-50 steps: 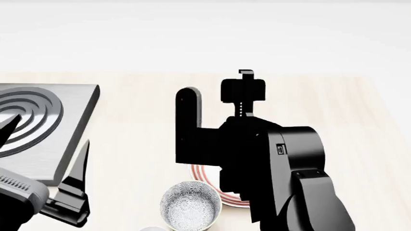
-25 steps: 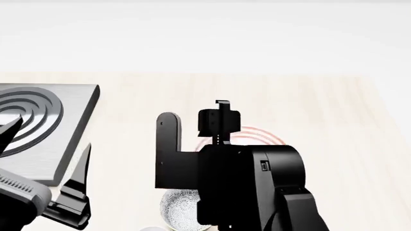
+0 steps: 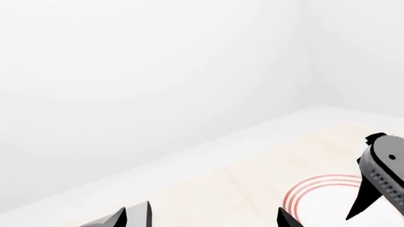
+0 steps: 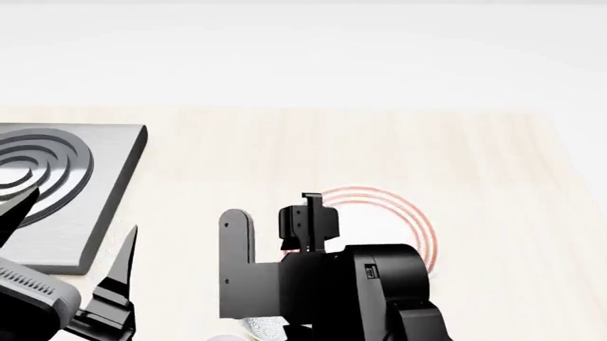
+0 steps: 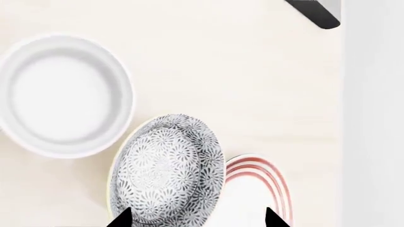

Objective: Pick the akita bowl between the plate and the ramekin and place it on the plate.

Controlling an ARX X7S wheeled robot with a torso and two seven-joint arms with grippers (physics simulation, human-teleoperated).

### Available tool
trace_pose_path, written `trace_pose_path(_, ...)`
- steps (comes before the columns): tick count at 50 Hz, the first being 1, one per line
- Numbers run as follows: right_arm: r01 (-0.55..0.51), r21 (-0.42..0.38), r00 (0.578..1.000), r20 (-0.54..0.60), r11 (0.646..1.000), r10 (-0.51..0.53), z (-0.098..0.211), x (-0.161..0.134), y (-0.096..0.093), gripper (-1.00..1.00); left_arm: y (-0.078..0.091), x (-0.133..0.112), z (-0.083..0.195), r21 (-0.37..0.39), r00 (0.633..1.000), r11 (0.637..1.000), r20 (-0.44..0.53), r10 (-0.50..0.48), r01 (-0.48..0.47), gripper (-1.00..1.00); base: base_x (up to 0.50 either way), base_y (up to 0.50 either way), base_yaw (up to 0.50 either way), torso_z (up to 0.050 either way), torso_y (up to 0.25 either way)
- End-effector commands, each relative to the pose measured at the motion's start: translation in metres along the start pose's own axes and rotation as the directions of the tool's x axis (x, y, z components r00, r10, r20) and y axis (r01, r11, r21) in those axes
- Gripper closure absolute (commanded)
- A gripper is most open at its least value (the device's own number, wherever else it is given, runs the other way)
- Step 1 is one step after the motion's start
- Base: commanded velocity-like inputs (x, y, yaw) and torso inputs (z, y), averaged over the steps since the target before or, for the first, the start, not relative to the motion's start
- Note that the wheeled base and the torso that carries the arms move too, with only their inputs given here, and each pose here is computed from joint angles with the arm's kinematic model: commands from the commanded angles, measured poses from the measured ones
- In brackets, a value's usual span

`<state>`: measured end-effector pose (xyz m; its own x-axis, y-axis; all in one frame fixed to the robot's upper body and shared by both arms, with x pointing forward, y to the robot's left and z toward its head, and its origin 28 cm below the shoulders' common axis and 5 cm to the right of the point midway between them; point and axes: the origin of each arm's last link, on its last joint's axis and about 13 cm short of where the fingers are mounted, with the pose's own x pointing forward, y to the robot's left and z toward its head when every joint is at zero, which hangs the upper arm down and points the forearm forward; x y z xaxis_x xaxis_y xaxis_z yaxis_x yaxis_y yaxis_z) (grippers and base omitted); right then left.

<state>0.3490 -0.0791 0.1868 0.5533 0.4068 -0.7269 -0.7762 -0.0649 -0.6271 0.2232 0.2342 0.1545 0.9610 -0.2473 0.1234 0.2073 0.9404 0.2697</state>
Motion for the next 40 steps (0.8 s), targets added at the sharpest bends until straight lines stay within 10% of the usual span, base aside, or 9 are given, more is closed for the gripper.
trace_pose_path(1,-0.036,0.006,0.999,-0.007,0.999,0.036,0.000,0.006,0.004,-1.00,0.000,0.000,0.000,-0.002,1.000,1.000,-0.003,-0.005,0.005,-1.00,0.00,0.00,0.00,0.000,0.000)
trace_pose_path(40,-0.127,0.048,0.989,-0.074,0.991,0.130,-0.006,0.037,0.016,-1.00,0.000,-0.001,-0.003,-0.004,1.000,1.000,-0.012,-0.004,0.004,-1.00,0.00,0.00,0.00,0.000,0.000)
